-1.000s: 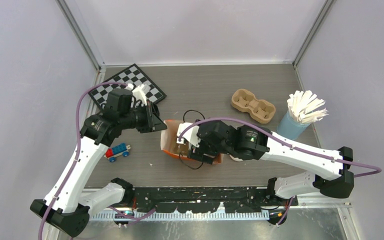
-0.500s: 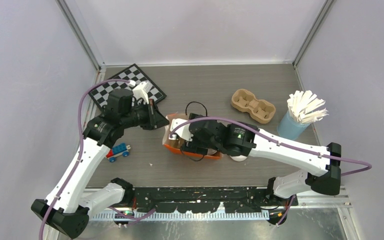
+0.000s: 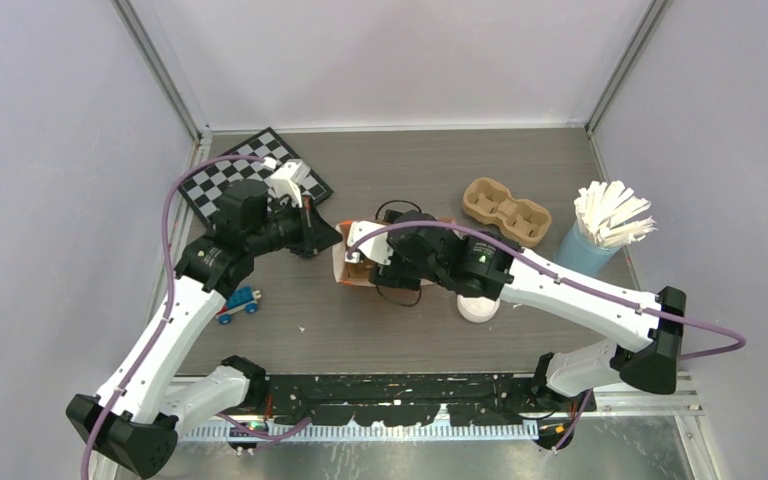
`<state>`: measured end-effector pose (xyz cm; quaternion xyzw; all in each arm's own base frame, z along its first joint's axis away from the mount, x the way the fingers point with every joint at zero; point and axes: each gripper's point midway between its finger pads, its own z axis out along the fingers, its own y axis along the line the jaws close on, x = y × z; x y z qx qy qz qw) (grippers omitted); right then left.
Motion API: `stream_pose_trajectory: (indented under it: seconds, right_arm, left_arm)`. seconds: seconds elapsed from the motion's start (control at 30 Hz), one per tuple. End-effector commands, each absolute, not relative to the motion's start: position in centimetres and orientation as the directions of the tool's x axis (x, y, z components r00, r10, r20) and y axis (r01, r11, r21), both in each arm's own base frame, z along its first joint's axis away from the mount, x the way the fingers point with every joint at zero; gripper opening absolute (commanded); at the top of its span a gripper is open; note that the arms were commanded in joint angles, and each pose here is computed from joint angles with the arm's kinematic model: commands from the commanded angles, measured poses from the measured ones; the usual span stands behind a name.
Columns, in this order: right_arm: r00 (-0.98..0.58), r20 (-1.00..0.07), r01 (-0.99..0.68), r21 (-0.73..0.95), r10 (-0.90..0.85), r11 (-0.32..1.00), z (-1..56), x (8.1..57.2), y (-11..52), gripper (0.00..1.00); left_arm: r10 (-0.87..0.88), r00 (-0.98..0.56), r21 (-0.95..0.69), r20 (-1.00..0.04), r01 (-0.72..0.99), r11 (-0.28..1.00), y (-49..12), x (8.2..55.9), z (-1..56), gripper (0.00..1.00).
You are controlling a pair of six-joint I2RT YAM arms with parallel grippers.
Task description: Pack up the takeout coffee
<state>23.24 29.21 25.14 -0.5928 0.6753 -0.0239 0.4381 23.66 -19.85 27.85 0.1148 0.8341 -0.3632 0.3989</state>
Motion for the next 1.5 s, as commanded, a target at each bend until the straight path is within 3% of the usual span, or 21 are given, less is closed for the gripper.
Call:
stream_pose_trajectory:
  seconds: [0.0, 0.17, 0.57, 0.83, 1.1, 1.47]
  right_arm:
    - [0.157, -0.645, -0.808, -0.519, -0.748, 0.278, 26.9, 21.6, 29.9, 0.71]
    - [0.167, -0.640, -0.820, -0.512, -0.750, 0.254, 26.1, 20.9, 29.7, 0.71]
    - [0.212, -0.632, -0.834, -0.515, -0.746, 0.199, 24.9, 20.7, 31.8, 0.71]
    - [0.213, -0.642, -0.837, -0.509, -0.736, 0.202, 24.3, 21.0, 33.1, 0.70]
    - [0.206, -0.647, -0.831, -0.512, -0.734, 0.218, 23.7, 21.1, 33.5, 0.70]
    - [0.200, -0.672, -0.835, -0.498, -0.713, 0.235, 23.7, 20.7, 34.5, 0.70]
  left_arm:
    - [-0.118, -0.618, -0.506, -0.777, 0.503, 0.700, -19.7, 23.5, 29.1, 0.05]
    - [-0.116, -0.673, -0.536, -0.730, 0.459, 0.708, -19.2, 22.0, 28.2, 0.27]
    - [-0.155, -0.745, -0.622, -0.649, 0.401, 0.673, -18.9, 18.9, 27.0, 0.53]
    - [-0.151, -0.786, -0.654, -0.600, 0.373, 0.659, -19.3, 18.4, 25.9, 0.54]
    - [-0.152, -0.795, -0.661, -0.588, 0.363, 0.657, -19.5, 18.6, 25.7, 0.47]
    - [-0.161, -0.787, -0.636, -0.595, 0.340, 0.692, -18.7, 18.6, 25.5, 0.48]
